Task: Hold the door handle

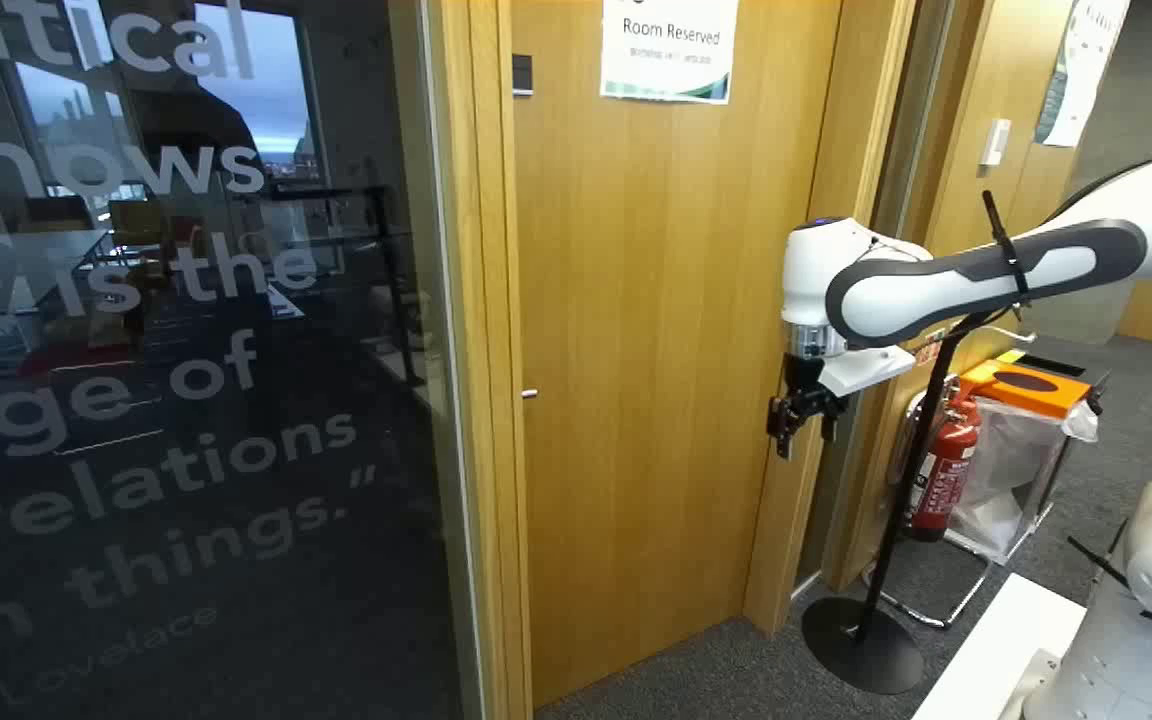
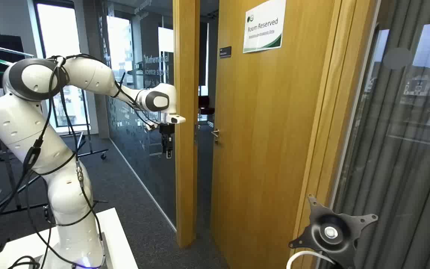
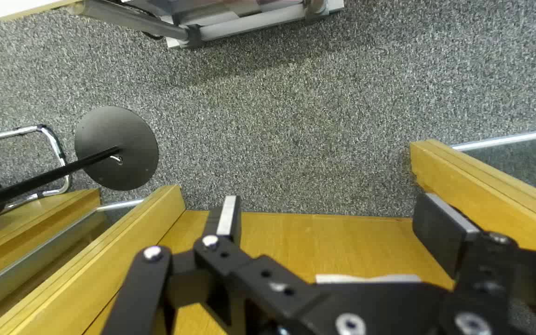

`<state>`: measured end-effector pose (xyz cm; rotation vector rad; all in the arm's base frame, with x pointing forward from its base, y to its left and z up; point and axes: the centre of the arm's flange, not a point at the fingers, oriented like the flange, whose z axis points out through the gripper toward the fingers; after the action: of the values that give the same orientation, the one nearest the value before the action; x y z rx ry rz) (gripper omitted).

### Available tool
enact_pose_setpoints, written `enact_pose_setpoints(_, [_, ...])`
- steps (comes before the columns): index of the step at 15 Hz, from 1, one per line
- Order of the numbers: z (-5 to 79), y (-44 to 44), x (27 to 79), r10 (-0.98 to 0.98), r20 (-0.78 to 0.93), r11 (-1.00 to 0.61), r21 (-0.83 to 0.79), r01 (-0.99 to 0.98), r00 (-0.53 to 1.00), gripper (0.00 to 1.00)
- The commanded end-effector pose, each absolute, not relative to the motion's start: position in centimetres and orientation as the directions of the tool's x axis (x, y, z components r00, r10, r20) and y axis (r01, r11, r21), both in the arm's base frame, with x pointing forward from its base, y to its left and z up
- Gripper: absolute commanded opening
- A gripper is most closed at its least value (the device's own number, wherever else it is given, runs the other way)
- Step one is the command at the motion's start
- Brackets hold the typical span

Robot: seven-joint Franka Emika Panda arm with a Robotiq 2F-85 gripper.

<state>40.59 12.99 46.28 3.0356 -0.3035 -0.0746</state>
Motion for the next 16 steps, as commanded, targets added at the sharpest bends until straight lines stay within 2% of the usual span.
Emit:
enact_pose_setpoints(1, [46.3, 13.0, 40.6, -0.200, -0.040, -0.976, 0.094, -0.195, 0.979, 1.00])
enact_pose_setpoints(6, [46.0, 13.3, 41.2, -0.243, -0.030, -0.968, 0.078, -0.240, 0.970, 1.00])
enact_pose_setpoints(8, [44.9, 14.2, 43.7, -0.321, 0.024, -0.946, 0.038, -0.322, 0.947, 1.00])
enact_pose_setpoints(16, [42.7, 21.2, 56.4, -0.618, 0.147, -0.774, -0.286, -0.565, 0.772, 1.00])
